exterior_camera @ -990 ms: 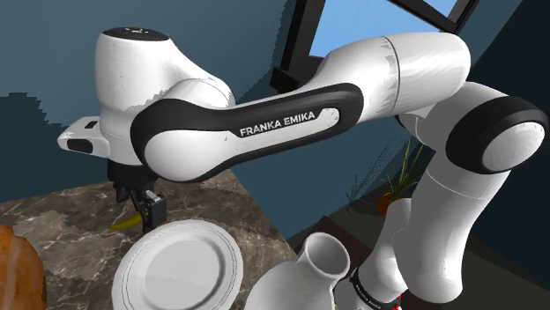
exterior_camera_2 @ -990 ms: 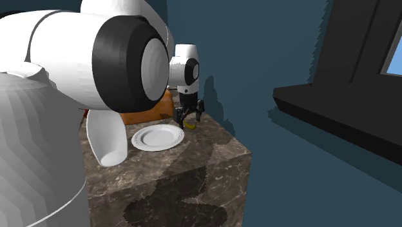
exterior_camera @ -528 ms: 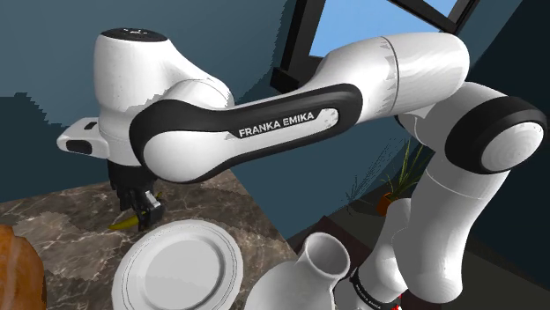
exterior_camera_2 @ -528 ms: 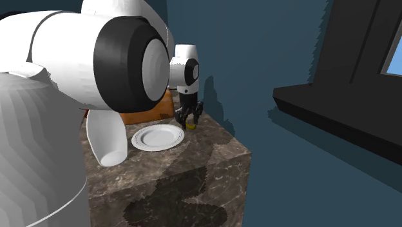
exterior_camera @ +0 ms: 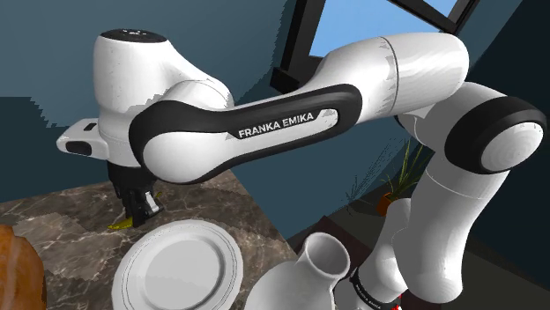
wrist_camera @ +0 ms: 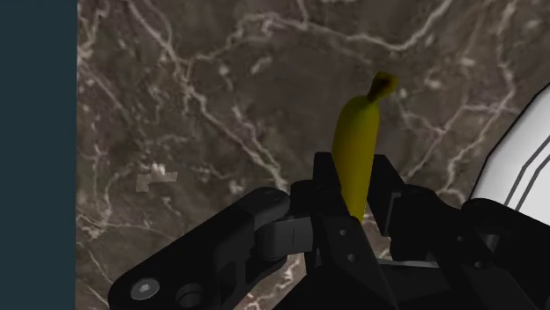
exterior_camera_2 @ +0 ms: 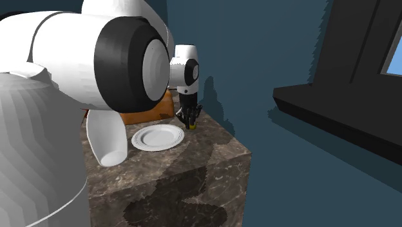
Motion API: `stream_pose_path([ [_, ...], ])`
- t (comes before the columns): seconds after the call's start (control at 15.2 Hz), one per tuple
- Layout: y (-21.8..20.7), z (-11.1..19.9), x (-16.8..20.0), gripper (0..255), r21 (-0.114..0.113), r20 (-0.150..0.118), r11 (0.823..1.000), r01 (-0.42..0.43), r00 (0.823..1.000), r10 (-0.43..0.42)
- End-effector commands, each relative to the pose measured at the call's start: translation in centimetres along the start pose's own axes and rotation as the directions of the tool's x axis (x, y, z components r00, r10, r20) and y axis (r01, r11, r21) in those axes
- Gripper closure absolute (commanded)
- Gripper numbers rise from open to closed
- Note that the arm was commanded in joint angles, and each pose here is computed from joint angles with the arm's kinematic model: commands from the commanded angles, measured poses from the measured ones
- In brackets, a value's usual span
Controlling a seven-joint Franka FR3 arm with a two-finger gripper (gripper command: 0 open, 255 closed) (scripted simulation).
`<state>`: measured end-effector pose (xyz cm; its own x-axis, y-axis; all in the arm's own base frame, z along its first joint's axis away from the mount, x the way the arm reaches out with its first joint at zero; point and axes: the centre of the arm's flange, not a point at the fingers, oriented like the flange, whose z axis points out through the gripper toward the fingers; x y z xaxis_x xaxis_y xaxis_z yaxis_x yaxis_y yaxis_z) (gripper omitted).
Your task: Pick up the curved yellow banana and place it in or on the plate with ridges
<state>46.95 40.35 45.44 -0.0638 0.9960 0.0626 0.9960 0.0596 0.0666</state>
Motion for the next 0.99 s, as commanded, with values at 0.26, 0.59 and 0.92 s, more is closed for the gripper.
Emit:
stream_pose_path([
  [0.26,0.1,-2.0,0.0,255,0.000,0.000,1.000,0.000,1.000,0.000],
  [0.59,0.2,-4.6,0.2,255,0.000,0.000,1.000,0.000,1.000,0.000],
  [0.92,0.4,-7.2,0.4,255,0.000,0.000,1.000,0.000,1.000,0.000],
])
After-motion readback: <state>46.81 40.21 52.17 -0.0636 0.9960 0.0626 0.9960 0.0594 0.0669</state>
